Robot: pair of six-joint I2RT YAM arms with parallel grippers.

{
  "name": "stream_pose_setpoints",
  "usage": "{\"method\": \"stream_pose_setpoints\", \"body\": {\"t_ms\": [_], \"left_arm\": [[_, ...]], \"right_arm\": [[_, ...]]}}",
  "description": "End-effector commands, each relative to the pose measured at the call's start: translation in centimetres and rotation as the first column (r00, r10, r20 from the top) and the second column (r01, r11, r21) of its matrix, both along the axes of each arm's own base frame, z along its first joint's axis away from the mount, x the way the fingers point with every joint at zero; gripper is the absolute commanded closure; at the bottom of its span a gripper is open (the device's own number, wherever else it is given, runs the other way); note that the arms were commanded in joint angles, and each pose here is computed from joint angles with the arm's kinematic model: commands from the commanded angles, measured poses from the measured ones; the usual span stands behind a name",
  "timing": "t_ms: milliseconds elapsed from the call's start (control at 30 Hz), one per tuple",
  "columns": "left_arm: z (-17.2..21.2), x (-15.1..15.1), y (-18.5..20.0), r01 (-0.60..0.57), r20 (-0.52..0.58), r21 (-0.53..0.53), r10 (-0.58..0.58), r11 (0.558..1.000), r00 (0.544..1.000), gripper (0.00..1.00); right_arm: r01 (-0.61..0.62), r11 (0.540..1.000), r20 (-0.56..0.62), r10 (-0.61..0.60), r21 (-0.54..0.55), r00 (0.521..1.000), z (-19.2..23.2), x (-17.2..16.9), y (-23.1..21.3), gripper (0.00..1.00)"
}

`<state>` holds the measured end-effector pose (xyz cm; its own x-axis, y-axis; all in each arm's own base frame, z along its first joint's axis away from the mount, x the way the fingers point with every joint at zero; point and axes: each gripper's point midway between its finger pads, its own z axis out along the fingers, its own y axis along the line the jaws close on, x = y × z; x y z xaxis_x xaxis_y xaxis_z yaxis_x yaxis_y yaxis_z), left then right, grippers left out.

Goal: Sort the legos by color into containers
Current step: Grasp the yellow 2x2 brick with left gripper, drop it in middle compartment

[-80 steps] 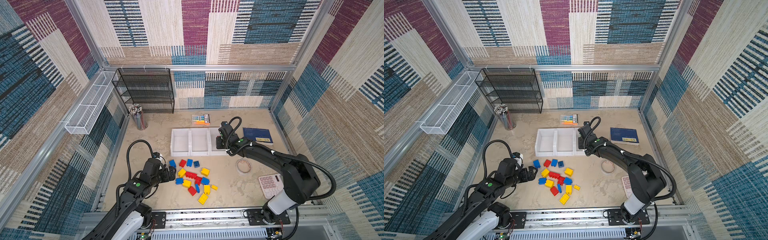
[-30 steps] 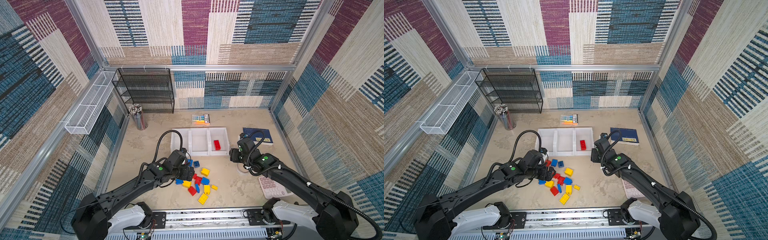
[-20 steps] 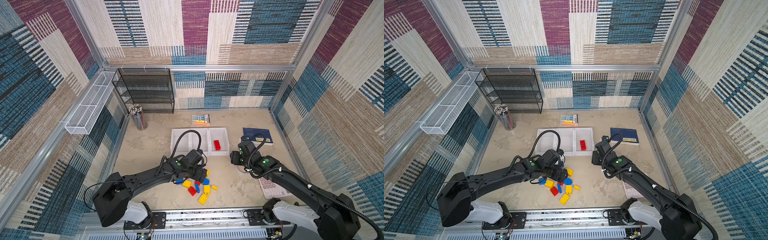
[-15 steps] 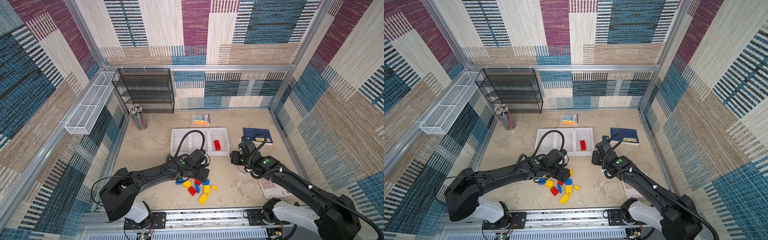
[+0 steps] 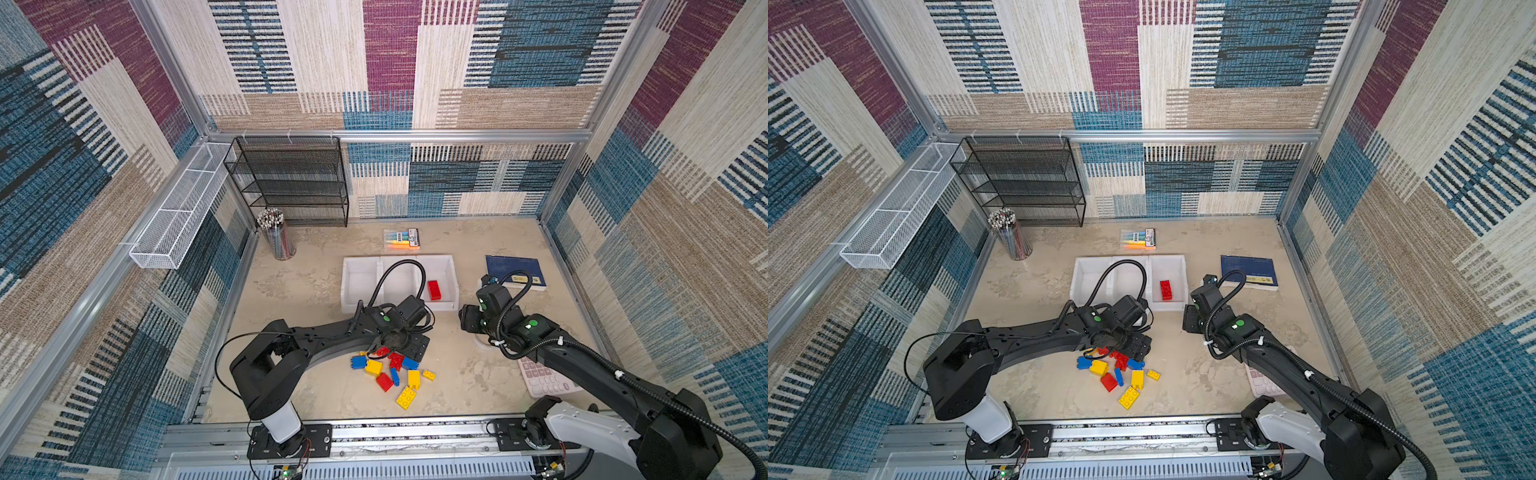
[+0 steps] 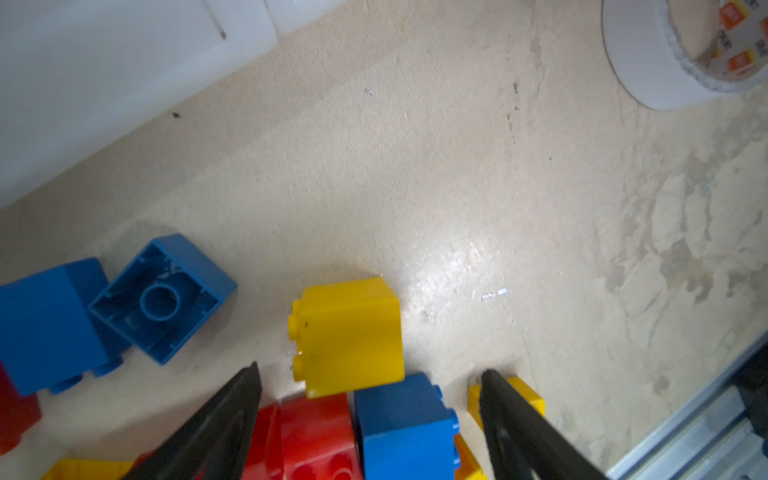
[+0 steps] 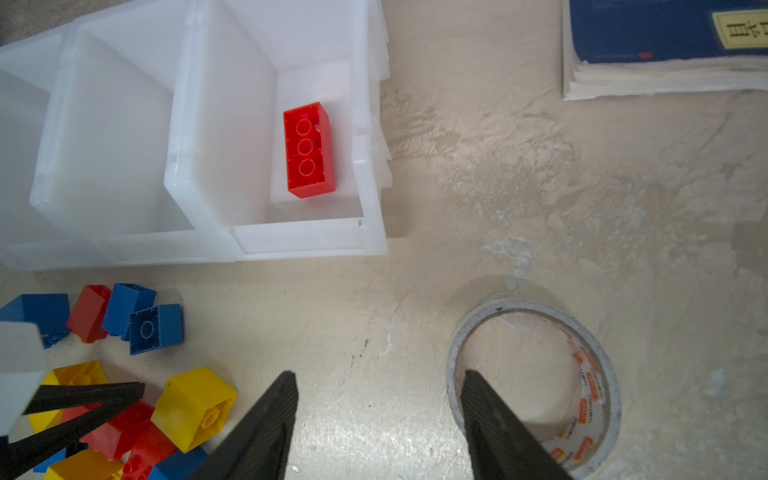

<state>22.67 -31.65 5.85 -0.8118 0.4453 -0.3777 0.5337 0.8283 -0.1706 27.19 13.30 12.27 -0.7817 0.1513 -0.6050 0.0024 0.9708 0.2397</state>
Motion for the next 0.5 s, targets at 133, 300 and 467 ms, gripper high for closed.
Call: {"method": "stream_pose_setpoints", "body": {"t_ms": [133, 300, 467], "left_arm": [[-1.5, 0.5, 0.2, 0.027, -0.011, 0.092, -0.026, 0.995, 1.000, 0.21], [-2.2, 0.9, -0.4, 0.031, -0.018, 0.107, -0.029, 0.994, 0.999, 0.32], [-2.3, 1.1, -0.9, 0.039, -0.022, 0.102, -0.037, 0.994, 0.999, 0.51]], "right_arm": [[0.016, 1.000, 0.023, -0.017, 0.023, 1.000, 0.3, 0.0, -0.1, 0.34], [0.018, 0.999, 0.019, -0.019, 0.026, 1.000, 0.2, -0.2, -0.1, 0.35], [0.024, 0.999, 0.023, -0.025, 0.026, 0.999, 0.4, -0.3, -0.3, 0.35]]}}
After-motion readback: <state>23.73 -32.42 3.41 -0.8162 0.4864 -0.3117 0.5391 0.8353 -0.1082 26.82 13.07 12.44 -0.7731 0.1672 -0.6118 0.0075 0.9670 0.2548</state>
